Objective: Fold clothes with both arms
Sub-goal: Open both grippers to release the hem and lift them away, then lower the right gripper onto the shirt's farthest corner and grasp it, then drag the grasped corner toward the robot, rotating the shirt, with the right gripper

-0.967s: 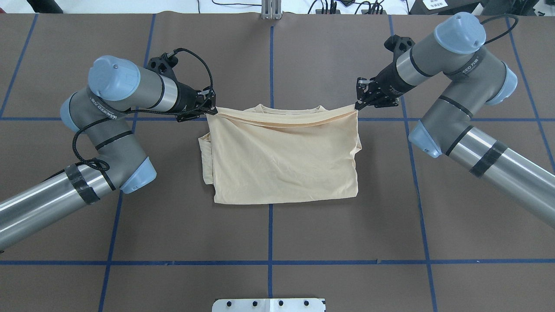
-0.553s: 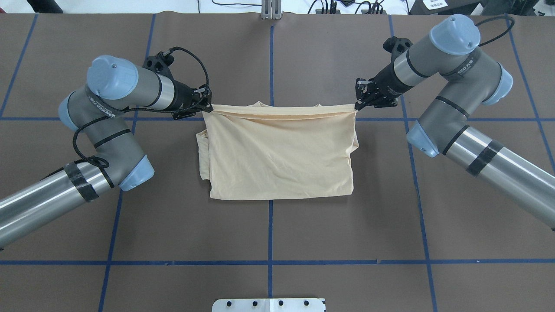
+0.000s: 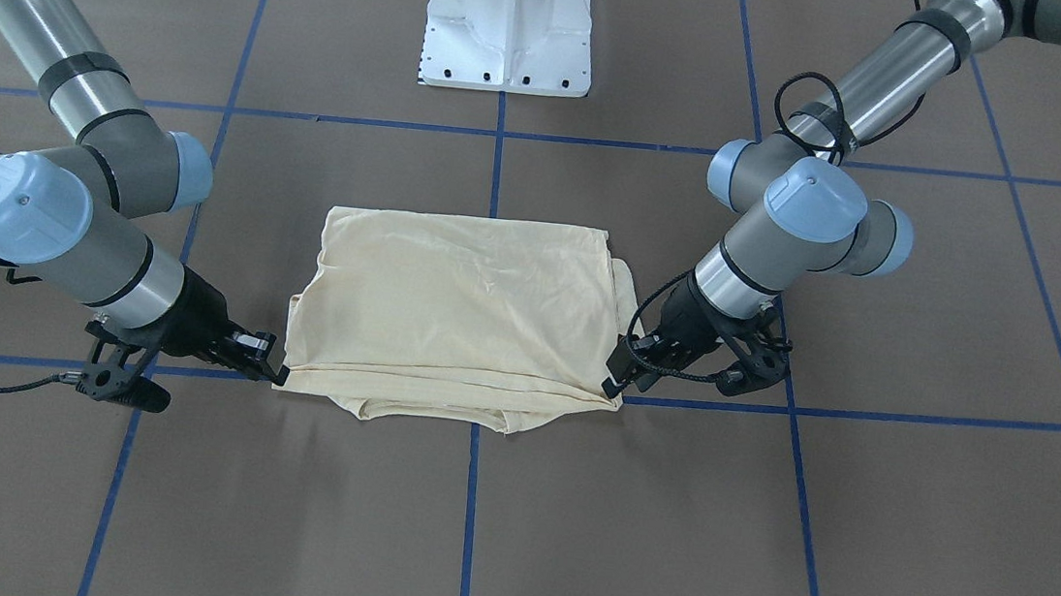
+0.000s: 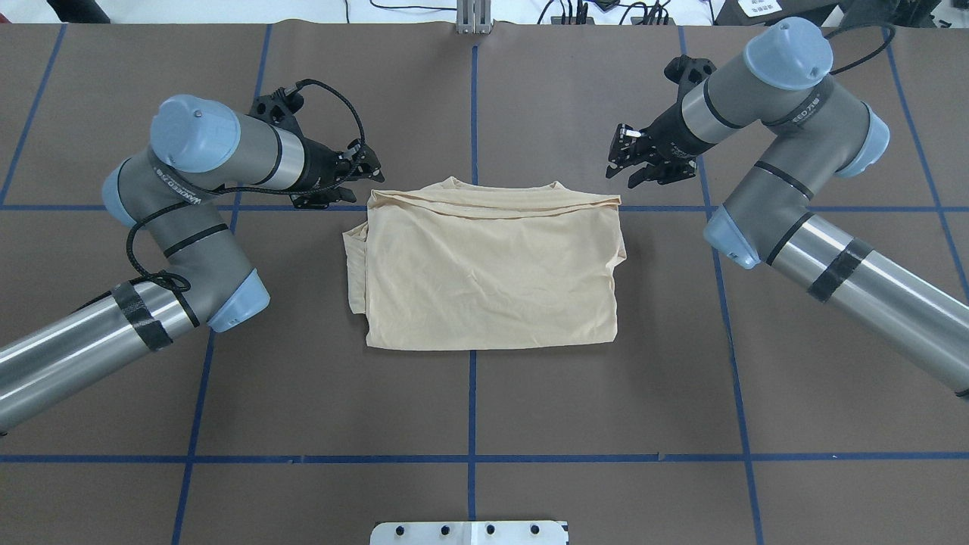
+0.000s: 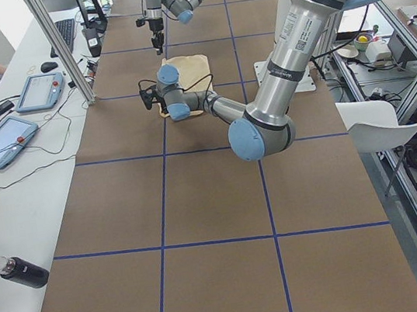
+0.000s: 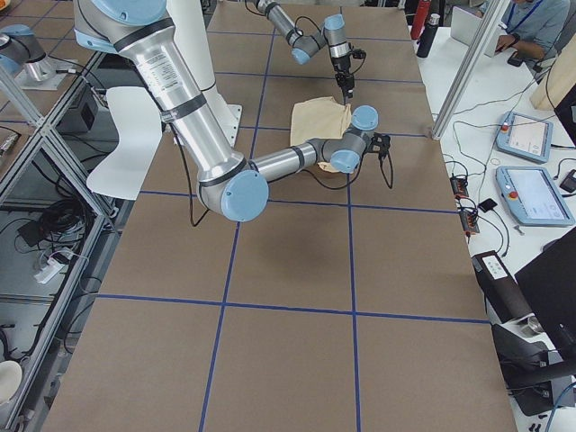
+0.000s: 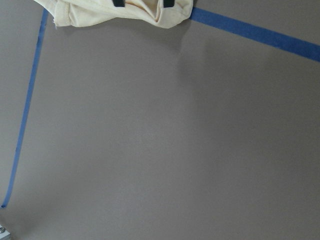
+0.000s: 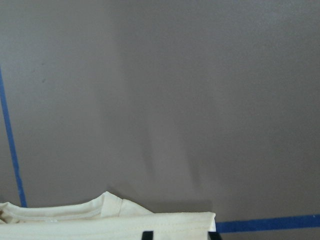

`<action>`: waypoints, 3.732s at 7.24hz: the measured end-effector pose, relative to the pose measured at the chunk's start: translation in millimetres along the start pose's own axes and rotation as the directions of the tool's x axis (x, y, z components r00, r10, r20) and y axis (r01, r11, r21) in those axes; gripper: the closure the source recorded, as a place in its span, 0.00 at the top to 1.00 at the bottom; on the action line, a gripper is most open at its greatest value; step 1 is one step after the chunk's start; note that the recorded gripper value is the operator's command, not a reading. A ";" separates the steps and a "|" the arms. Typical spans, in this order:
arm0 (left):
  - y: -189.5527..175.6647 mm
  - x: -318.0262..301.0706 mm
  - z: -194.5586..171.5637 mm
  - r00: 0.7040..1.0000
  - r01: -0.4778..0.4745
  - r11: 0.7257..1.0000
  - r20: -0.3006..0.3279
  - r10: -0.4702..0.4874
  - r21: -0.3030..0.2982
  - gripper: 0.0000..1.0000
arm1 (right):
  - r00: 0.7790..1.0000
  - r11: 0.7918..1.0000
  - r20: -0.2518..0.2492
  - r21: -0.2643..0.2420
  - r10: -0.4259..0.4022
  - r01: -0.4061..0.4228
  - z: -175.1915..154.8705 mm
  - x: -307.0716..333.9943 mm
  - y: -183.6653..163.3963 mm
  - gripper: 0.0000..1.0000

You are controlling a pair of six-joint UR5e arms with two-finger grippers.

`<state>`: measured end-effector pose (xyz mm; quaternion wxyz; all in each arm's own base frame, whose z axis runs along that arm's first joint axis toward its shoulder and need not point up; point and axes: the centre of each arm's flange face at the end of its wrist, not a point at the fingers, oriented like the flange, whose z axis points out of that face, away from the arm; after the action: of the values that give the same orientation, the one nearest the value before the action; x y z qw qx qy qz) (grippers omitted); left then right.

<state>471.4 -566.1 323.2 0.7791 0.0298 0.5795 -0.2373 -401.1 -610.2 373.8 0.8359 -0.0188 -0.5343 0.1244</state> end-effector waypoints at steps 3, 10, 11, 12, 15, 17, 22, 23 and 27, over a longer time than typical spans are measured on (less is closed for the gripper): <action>-3.4 17.2 -23.2 0.999 -0.010 1.000 -0.042 0.011 0.008 1.00 | 1.000 1.000 0.003 0.004 0.001 -0.001 -0.8 -3.4 0.7 1.00; 6.1 33.2 -48.7 0.995 -0.027 1.000 -0.093 0.028 0.008 1.00 | 0.998 0.997 -0.047 -0.064 -0.035 0.032 54.2 14.1 66.9 0.98; 6.2 33.2 -49.1 0.995 -0.028 1.000 -0.094 0.028 0.008 1.00 | 0.998 0.997 -0.049 -0.075 -0.041 0.038 60.3 12.9 74.1 0.85; 6.0 32.1 -49.0 0.995 -0.027 1.000 -0.093 0.028 0.009 1.00 | 0.998 0.996 -0.051 -0.079 -0.045 0.041 63.3 11.8 77.5 0.58; 5.8 29.0 -49.4 0.996 -0.025 1.000 -0.090 0.026 0.009 1.00 | 0.998 0.996 -0.046 -0.081 -0.043 0.039 60.2 10.5 75.7 0.36; 5.7 28.4 -49.4 0.996 -0.024 1.000 -0.090 0.025 0.010 1.00 | 0.998 0.996 -0.044 -0.080 -0.043 0.039 58.3 9.5 74.2 0.00; 5.4 27.8 -49.4 0.996 -0.019 1.000 -0.089 0.020 0.011 1.00 | 0.999 0.996 -0.019 -0.074 -0.051 0.049 41.7 6.2 73.3 0.00; 5.5 28.0 -49.6 0.996 -0.018 1.000 -0.090 0.019 0.011 1.00 | 0.998 0.995 -0.009 -0.078 -0.056 0.055 33.6 10.3 78.9 0.00; 7.4 30.8 -52.7 0.995 -0.021 1.000 -0.097 0.022 0.008 1.00 | 0.992 0.979 0.042 -0.160 -0.118 0.123 -7.4 48.5 170.4 0.00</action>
<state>434.2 -553.0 276.0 0.7524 0.0504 0.6154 -0.2293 -407.2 -433.4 385.7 0.8288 -0.0521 -0.5564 0.0300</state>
